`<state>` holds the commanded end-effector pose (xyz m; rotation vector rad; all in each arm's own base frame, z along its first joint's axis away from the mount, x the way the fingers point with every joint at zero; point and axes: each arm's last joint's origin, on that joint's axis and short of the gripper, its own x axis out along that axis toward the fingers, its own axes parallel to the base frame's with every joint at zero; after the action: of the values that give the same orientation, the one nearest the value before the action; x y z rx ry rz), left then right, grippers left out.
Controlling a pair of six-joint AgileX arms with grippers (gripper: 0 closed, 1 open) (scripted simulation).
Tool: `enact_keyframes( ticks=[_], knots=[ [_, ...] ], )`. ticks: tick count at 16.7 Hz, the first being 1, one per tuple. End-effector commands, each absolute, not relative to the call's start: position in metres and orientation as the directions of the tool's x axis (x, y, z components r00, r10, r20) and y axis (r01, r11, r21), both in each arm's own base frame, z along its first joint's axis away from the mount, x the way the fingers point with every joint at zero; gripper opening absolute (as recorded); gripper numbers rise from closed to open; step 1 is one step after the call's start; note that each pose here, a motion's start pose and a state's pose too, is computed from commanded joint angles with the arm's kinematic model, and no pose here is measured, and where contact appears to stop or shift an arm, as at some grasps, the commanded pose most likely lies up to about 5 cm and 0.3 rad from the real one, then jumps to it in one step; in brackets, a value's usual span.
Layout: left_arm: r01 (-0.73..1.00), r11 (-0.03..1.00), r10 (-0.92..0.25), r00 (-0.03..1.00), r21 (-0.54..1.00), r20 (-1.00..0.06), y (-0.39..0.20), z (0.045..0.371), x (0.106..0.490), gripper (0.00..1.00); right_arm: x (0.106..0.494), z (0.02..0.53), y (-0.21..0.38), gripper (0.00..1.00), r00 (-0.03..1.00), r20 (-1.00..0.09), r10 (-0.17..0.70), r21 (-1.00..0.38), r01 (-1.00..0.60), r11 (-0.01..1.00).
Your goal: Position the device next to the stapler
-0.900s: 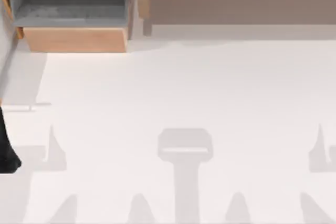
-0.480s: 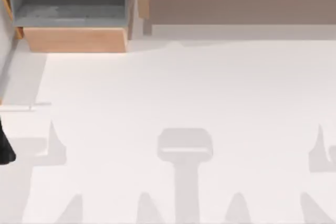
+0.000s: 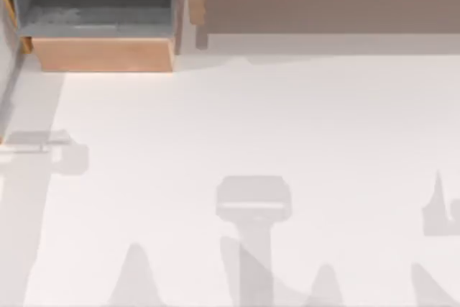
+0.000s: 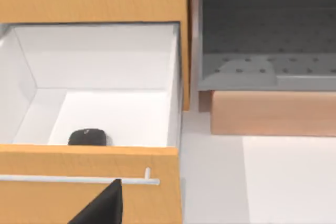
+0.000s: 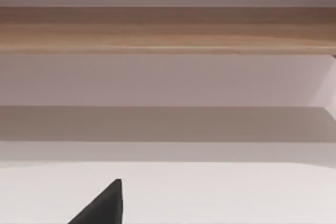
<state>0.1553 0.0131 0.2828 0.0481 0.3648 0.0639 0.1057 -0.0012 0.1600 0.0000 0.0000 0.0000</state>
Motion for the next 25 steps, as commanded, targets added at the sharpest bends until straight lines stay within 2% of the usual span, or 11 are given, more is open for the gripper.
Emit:
enact_keyframes(
  ticks=[6, 13, 19, 25],
  knots=[
    [-0.065, 0.995, 0.097, 0.838, 0.079, -0.536, 0.030, 0.326, 0.217, 1.00, 0.106, 0.160, -0.001, 1.00, 1.000, 0.000, 0.000, 0.000, 0.000, 1.000],
    [-0.054, 0.994, 0.104, 0.667, 0.090, -0.738, 0.058, 0.336, 0.307, 1.00, 0.106, 0.160, -0.001, 1.00, 1.000, 0.000, 0.000, 0.000, 0.000, 1.000],
    [-0.058, 0.995, 0.100, 0.504, 0.081, -0.858, 0.094, 0.315, 0.383, 1.00, 0.106, 0.160, -0.001, 1.00, 1.000, 0.000, 0.000, 0.000, 0.000, 1.000],
    [-0.061, 0.997, 0.072, 0.322, 0.055, -0.944, 0.133, 0.259, 0.448, 1.00, 0.106, 0.160, -0.001, 1.00, 1.000, 0.000, 0.000, 0.000, 0.000, 1.000]
  ],
)
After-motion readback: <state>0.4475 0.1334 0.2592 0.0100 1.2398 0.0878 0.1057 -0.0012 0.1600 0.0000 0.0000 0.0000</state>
